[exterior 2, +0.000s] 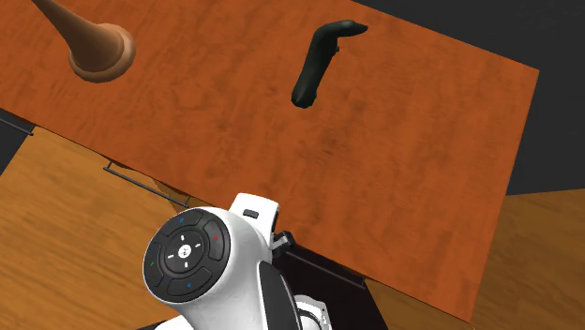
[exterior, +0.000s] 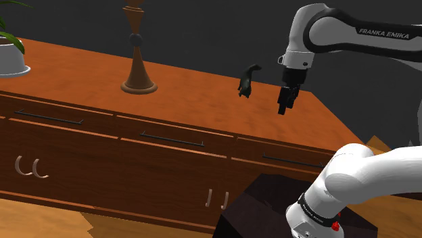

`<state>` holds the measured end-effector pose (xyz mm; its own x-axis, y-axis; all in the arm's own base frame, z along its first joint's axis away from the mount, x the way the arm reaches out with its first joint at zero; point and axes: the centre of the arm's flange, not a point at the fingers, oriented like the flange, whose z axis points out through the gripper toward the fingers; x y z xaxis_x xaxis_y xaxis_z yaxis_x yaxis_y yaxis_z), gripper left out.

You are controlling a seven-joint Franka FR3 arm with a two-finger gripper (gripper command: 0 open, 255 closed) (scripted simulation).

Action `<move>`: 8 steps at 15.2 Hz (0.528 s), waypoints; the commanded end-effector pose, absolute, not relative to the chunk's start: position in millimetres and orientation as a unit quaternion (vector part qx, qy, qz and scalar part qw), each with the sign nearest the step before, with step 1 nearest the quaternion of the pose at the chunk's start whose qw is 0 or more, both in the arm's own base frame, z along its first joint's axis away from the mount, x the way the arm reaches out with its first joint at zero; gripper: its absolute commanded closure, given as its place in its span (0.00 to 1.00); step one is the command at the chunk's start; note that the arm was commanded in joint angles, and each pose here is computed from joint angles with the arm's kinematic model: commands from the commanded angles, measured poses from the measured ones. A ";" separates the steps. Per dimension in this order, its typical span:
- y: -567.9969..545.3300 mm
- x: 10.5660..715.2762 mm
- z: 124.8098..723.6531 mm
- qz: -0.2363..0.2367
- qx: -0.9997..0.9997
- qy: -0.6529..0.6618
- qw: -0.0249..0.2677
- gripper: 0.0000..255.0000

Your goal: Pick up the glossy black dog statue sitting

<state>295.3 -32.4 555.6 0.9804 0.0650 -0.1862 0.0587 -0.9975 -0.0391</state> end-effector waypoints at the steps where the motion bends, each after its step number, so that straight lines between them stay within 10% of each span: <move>1: -32.4 295.3 555.6 0.094 -0.995 -0.031 0.017 0.00; 8: -64.9 370.2 532.2 0.075 -0.997 0.034 -0.005 0.00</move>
